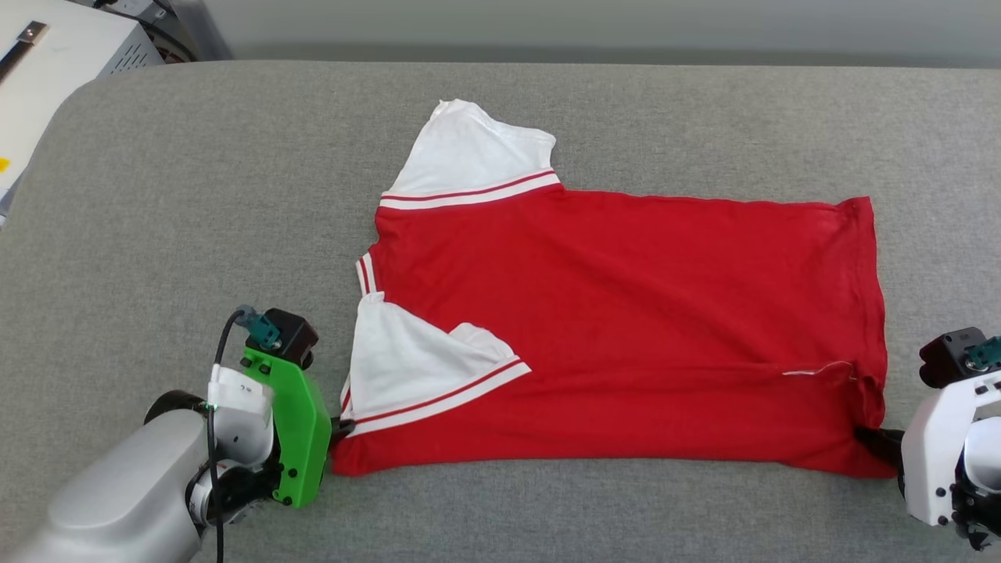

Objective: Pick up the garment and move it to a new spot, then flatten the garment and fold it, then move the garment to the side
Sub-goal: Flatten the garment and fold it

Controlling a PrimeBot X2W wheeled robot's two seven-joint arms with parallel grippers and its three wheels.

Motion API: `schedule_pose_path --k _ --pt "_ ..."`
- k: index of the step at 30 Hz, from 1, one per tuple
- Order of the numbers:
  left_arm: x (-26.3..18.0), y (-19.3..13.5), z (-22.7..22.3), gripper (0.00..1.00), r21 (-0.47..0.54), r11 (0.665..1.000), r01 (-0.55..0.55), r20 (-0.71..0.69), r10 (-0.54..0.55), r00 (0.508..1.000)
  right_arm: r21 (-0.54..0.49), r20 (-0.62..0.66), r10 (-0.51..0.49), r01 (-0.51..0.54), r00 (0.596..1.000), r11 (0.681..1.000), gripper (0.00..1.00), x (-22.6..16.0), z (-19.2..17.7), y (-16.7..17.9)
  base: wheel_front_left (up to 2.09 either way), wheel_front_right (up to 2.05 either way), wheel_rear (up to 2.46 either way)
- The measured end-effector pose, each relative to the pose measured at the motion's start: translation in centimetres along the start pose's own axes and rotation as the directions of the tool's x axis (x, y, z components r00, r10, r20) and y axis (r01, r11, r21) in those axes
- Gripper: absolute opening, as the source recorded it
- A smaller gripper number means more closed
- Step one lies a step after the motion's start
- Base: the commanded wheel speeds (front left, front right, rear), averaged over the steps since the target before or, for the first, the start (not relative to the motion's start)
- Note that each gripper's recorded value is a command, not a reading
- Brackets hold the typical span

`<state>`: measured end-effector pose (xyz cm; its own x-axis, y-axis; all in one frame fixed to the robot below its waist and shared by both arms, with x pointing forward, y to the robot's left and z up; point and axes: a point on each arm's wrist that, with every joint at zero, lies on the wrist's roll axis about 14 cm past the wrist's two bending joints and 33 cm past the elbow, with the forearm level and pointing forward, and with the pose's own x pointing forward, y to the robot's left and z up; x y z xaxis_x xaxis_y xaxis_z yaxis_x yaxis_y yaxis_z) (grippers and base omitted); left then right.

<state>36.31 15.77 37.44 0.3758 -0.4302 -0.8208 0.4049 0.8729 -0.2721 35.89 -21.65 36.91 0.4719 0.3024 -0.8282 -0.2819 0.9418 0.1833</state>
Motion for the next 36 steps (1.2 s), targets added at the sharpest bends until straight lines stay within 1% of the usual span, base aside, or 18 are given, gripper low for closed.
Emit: schedule_pose_path --k 1,2,3,4,5,8,10,14,17,19,20,23,26,27,28,30,33,36 --pt "0.2 0.2 0.0 0.00 -0.008 1.000 -0.006 0.009 0.006 1.000 0.006 0.008 0.001 -0.001 1.000 1.000 0.00 0.2 0.2 0.0 0.00 0.00 0.00" --pt "0.3 0.4 0.1 0.41 -0.014 1.000 -0.009 0.022 0.009 1.000 0.012 0.024 0.000 0.000 1.000 1.000 0.00 0.4 0.5 -0.1 0.00 0.00 0.00" --pt "0.2 0.5 0.2 1.00 -0.015 1.000 -0.013 0.032 0.014 0.999 0.016 0.035 0.000 -0.001 0.999 1.000 0.20 0.5 0.6 0.0 0.00 0.00 0.00" --pt "0.1 0.6 0.4 1.00 -0.016 1.000 -0.020 0.046 0.021 0.999 0.020 0.049 0.001 -0.002 0.999 1.000 0.78 0.4 0.9 0.0 0.00 0.00 0.00" --pt "-0.1 0.8 0.6 1.00 -0.018 0.999 -0.027 0.061 0.028 0.998 0.022 0.073 -0.002 0.000 0.997 1.000 1.00 0.3 1.2 0.0 0.00 0.00 0.00" --pt "-1.0 1.2 1.4 1.00 -0.011 0.999 -0.042 0.104 0.043 0.994 0.014 0.169 -0.018 0.015 0.985 1.000 1.00 -0.4 2.9 -0.1 0.00 0.00 0.00" --pt "-2.0 1.3 3.1 1.00 -0.005 0.999 -0.047 0.180 0.047 0.983 -0.002 0.262 -0.034 0.035 0.964 0.999 1.00 -1.2 4.7 -0.4 0.00 0.00 0.00" --pt "-4.5 2.4 7.7 1.00 0.045 0.993 -0.111 0.345 0.089 0.935 -0.018 0.469 -0.057 0.074 0.881 0.997 1.00 -3.2 8.6 -0.4 0.00 0.00 0.00" --pt "-6.1 3.1 11.3 1.00 0.069 0.984 -0.165 0.460 0.115 0.881 -0.020 0.611 -0.065 0.098 0.789 0.995 1.00 -4.6 11.2 0.0 0.00 0.00 0.00" --pt "-7.1 3.4 13.8 1.00 0.091 0.975 -0.202 0.525 0.125 0.842 -0.017 0.702 -0.073 0.119 0.708 0.993 1.00 -5.7 13.1 0.2 0.00 0.00 0.00" --pt "-7.4 3.5 14.7 1.00 0.097 0.973 -0.211 0.546 0.126 0.828 -0.021 0.731 -0.073 0.129 0.678 0.991 1.00 -6.1 13.8 0.4 0.00 0.00 0.00" --pt "-8.3 3.7 18.6 1.00 0.105 0.968 -0.230 0.615 0.119 0.780 -0.001 0.826 -0.087 0.157 0.556 0.988 1.00 -7.4 16.2 0.6 0.00 0.00 0.00" --pt "-8.6 3.7 21.9 1.00 0.122 0.962 -0.243 0.655 0.106 0.748 0.006 0.865 -0.090 0.168 0.494 0.986 1.00 -7.4 16.9 1.1 0.00 0.00 0.00" --pt "-8.5 3.7 25.2 1.00 0.151 0.951 -0.269 0.681 0.097 0.726 0.013 0.878 -0.091 0.166 0.470 0.986 1.00 -6.7 17.0 1.6 0.00 0.00 0.00" --pt "-8.4 3.4 28.8 1.00 0.181 0.946 -0.270 0.696 0.071 0.715 0.003 0.870 -0.088 0.175 0.484 0.985 1.00 -5.5 16.8 1.6 0.00 0.00 0.00" --pt "-7.8 3.2 30.6 1.00 0.201 0.944 -0.263 0.683 0.057 0.728 -0.006 0.868 -0.087 0.184 0.489 0.983 1.00 -4.8 16.9 1.5 0.00 0.00 0.00" --pt "-5.3 3.3 31.9 1.00 0.208 0.953 -0.220 0.603 0.052 0.796 -0.002 0.870 -0.092 0.189 0.485 0.982 1.00 -4.0 17.2 1.1 0.00 0.00 0.00" --pt "-2.1 3.5 32.1 1.00 0.201 0.965 -0.168 0.480 0.052 0.876 -0.006 0.865 -0.098 0.207 0.492 0.978 1.00 -3.1 17.1 0.5 0.00 0.00 0.00"
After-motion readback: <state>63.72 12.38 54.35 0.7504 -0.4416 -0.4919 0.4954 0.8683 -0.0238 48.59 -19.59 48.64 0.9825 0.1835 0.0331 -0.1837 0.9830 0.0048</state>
